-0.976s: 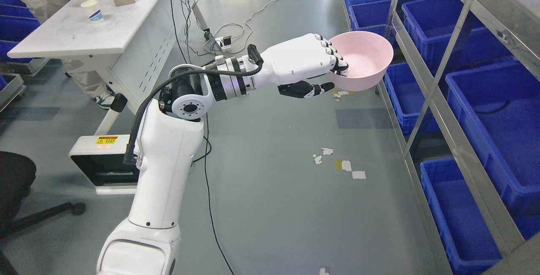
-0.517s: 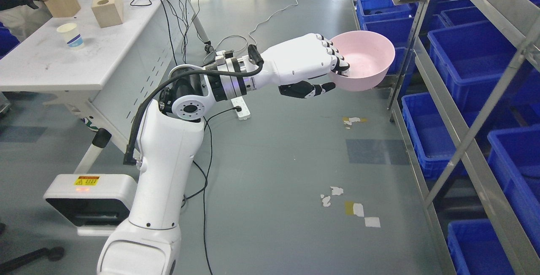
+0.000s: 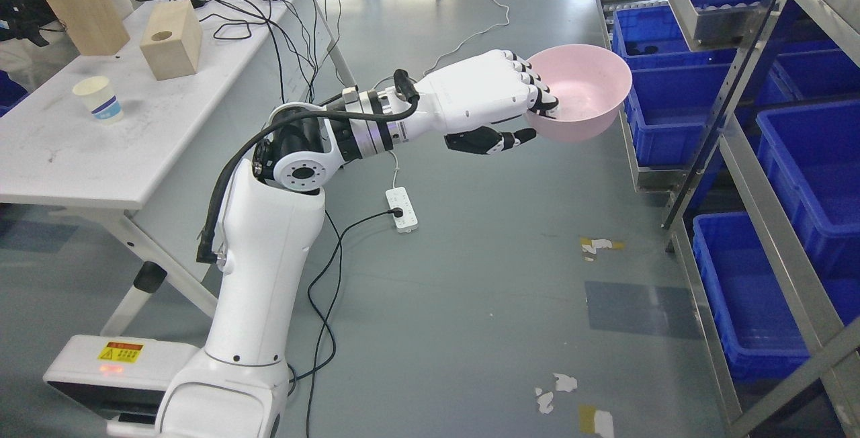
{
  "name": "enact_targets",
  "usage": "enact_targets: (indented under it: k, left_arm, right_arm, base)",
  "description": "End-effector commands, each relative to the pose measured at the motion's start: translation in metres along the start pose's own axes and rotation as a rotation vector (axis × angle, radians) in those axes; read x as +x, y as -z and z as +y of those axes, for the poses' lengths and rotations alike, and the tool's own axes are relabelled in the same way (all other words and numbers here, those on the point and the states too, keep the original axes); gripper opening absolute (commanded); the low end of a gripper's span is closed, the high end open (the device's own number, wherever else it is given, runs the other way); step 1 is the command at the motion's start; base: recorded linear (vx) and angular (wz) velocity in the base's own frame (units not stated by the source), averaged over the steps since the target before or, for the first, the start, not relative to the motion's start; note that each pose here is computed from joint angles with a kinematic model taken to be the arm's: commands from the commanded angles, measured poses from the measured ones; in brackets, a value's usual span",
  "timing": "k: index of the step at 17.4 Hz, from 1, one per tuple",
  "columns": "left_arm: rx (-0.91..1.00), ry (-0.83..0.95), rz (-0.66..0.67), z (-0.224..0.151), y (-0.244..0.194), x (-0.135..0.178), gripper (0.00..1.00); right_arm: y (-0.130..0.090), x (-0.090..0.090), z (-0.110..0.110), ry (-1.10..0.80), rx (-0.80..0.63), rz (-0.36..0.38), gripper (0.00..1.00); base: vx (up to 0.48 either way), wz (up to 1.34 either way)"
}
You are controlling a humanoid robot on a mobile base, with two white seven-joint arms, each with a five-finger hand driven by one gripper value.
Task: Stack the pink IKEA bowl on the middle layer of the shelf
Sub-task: 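Hold the bowl raised in the left hand while turning to the other shelf, then lower the held bowl onto the pink bowl on the beige tray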
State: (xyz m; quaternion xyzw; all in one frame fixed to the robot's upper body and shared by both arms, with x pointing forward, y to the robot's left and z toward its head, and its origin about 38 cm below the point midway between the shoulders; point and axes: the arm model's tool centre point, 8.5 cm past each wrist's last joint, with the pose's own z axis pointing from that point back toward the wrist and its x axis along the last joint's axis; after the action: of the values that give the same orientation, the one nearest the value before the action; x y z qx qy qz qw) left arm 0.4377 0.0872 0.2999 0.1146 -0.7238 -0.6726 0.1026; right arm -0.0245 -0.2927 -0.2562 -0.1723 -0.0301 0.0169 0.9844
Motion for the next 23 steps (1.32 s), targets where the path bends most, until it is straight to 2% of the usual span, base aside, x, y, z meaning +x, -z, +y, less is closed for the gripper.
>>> enact_targets:
  k: [1,6,10,13,15,18,21,23]
  left_arm:
    - [-0.010,0.006,0.007,0.000,-0.005,-0.002,0.03]
    - [0.004,0.016,-0.006,0.009,-0.002,-0.002,0.03]
    - [0.062,0.003,-0.074,0.026,0.004,0.003,0.03]
    - [0.102,0.061,-0.075,0.059,0.003,-0.001,0.03]
    - [0.154,0.130,-0.059,0.100,-0.002,-0.008,0.03]
    - [0.135,0.124,0.043,0.126,-0.007,-0.027,0.03]
    - [0.025,0.112,0.282,0.122,-0.028,-0.061,0.03]
    - [-0.052,0.081,0.313,0.110,-0.027,-0.069,0.03]
  right_arm:
    - [0.003,0.005,-0.011,-0.003,-0.017,-0.018,1.00]
    - [0.003,0.005,-0.011,-0.003,-0.017,-0.018,1.00]
    - [0.003,0.005,-0.011,-0.002,-0.017,-0.017,1.00]
    - [0.003,0.005,-0.011,-0.002,-0.017,-0.017,1.00]
    - [0.003,0.005,-0.011,-0.002,-0.017,-0.017,1.00]
    - [0.003,0.005,-0.011,-0.002,-0.017,-0.017,1.00]
    - [0.003,0.005,-0.011,-0.003,-0.017,-0.018,1.00]
    - [0.003,0.005,-0.011,-0.002,-0.017,-0.017,1.00]
  base:
    - [0.381,0.10]
    - [0.311,-0.14]
    - [0.190,-0.99]
    - [0.114,-1.47]
    - [0.058,-1.69]
    - [0.019,-1.43]
    - [0.007,-1.22]
    - [0.028,-1.10]
